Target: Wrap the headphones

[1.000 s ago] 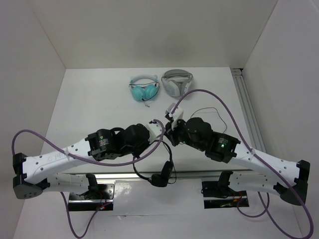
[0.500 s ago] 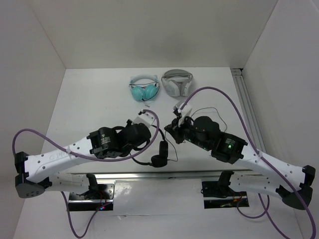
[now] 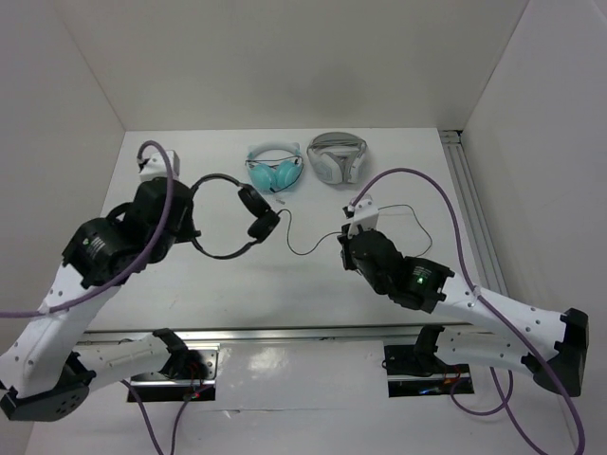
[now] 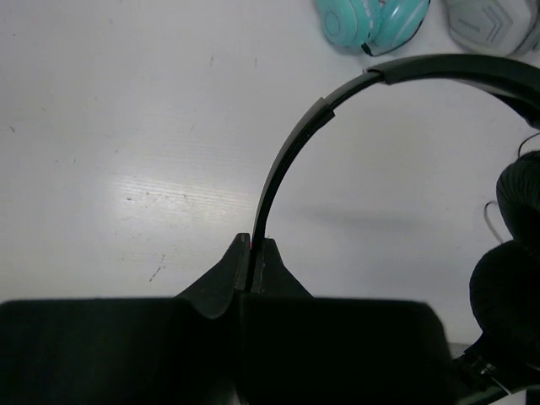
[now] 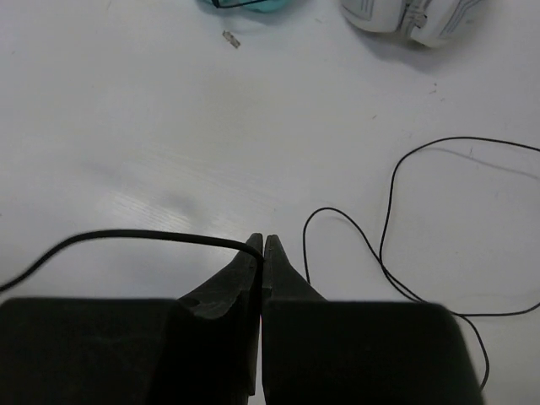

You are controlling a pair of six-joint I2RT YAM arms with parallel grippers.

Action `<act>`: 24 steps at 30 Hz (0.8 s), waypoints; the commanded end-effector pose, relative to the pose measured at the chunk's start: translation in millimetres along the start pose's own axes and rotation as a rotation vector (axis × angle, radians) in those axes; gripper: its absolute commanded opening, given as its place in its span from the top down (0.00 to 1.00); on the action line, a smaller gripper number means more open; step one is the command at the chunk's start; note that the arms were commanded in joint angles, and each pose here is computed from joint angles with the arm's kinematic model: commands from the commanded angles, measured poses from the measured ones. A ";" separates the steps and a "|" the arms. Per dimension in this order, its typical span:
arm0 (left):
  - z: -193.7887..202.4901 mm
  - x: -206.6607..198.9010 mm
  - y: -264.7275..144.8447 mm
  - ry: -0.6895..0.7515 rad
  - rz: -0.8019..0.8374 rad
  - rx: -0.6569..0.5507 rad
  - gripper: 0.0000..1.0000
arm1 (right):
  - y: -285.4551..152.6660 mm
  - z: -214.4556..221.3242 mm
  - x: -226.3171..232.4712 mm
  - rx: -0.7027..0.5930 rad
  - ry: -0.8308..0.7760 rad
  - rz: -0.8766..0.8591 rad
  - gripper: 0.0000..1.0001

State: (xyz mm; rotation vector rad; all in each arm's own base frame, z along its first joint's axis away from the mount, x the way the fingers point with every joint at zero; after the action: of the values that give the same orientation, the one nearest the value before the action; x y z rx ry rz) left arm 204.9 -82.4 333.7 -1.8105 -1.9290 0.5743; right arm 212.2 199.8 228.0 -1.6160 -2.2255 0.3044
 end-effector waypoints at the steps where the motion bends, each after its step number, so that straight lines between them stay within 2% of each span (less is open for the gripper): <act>1: -23.3 -1.2 -8.4 0.010 0.107 -0.074 1.00 | -1.0 -8.8 0.1 -0.037 0.048 -0.011 1.00; 3: -17.0 1.2 0.3 0.044 0.103 -0.050 1.00 | -5.9 -9.7 21.4 -0.035 0.038 -0.166 1.00; 5: -7.5 -3.2 12.5 0.092 0.137 -0.018 1.00 | -17.7 -26.4 33.9 -0.096 0.039 -0.277 1.00; 12: 21.9 -21.6 39.9 0.175 0.226 0.034 1.00 | -42.8 -60.3 54.5 -0.168 0.003 -0.437 1.00; 18: 61.1 -78.2 45.3 0.354 0.410 0.161 1.00 | -57.6 -84.5 55.4 -0.229 -0.020 -0.465 1.00; 20: 82.5 -101.3 43.9 0.439 0.465 0.206 1.00 | -56.3 -86.2 57.4 -0.205 -0.032 -0.456 1.00; 24: 99.6 -128.6 44.2 0.555 0.446 0.184 1.00 | -45.0 -72.5 71.7 -0.130 -0.079 -0.493 1.00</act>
State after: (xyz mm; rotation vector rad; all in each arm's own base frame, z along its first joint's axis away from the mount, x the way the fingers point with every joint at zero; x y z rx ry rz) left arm 190.4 -187.4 220.7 -1.9685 -1.0966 0.3982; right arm 184.7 240.0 314.5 -1.1324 -2.6067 0.0755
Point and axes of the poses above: each gripper's point midway between its finger pads, its own y axis out along the fingers, its own x axis along the line the jaws close on, z = x × y, the point moved 2 cm from there along -y, back along the fingers, and after that the axes turned 9 degrees about y, right-handed, at the moved point
